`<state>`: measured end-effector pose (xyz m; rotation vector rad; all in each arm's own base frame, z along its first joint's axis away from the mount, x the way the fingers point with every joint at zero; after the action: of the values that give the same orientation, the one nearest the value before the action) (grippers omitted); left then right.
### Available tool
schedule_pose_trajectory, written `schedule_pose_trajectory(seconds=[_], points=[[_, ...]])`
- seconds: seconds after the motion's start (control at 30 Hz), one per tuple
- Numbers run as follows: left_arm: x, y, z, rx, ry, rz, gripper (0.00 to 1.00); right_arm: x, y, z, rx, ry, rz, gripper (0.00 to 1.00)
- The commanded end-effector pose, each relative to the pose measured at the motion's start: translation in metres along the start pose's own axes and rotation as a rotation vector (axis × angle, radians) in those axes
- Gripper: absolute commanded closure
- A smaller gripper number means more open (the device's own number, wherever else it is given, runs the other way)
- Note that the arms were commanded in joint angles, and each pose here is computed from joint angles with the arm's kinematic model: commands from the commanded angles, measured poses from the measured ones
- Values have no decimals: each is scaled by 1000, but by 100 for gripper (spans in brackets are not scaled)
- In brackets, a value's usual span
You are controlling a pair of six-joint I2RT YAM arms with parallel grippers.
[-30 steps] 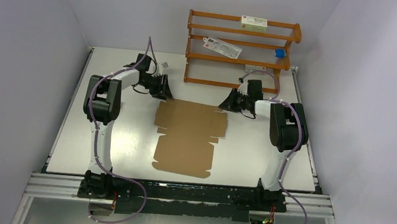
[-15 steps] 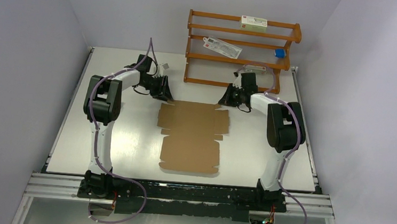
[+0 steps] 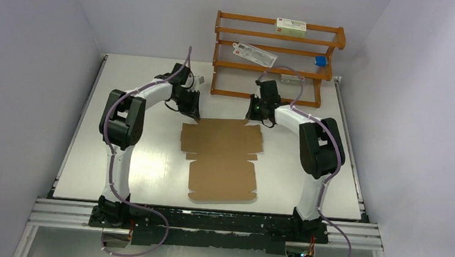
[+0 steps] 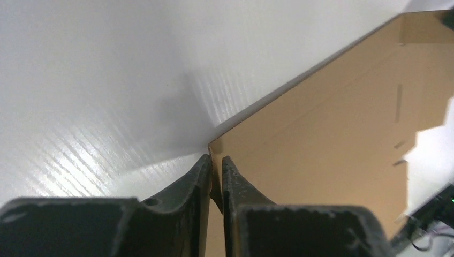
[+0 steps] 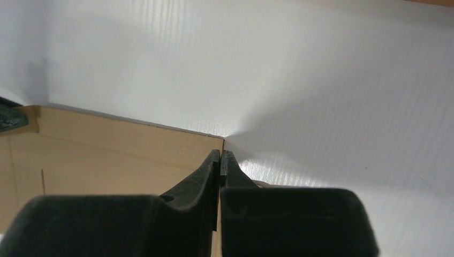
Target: Fold the paper box
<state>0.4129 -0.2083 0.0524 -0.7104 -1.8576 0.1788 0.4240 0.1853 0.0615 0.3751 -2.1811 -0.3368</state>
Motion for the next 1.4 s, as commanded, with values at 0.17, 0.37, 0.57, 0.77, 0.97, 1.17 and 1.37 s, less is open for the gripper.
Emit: schedule_pose_trajectory(seconds=[0.17,0.37,0.57,0.77,0.97,1.17,1.37], points=[[10,-17,-8,-111,6,-321,90,4,8,6,136,-14,267,97],[2,-33,-16,-143,-4,-380,90,3,22,4,178,-33,321,98],[-3,-37,-22,-154,-14,-419,81,-4,28,7,183,-29,321,98],[12,-38,-28,-157,-59,-441,53,3,33,3,175,-39,286,79],[50,-47,-41,-122,-168,-362,34,31,37,-13,132,-89,222,62],[88,-47,-32,-61,-253,-265,22,65,31,-15,65,-126,130,45],[120,-44,-7,-9,-289,-165,17,89,21,1,-25,-109,-3,34]])
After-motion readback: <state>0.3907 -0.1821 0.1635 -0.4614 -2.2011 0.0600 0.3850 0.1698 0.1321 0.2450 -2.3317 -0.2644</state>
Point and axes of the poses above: each gripper's point midway between its finger pads, its own x axis back along the fingers, its own y axis along the line the jaws close on, z = x × y, the point moved 3 cm from there along x, back along the fingers, and after that the axes turned 5 degrees about -x, right-handed, at the moved point
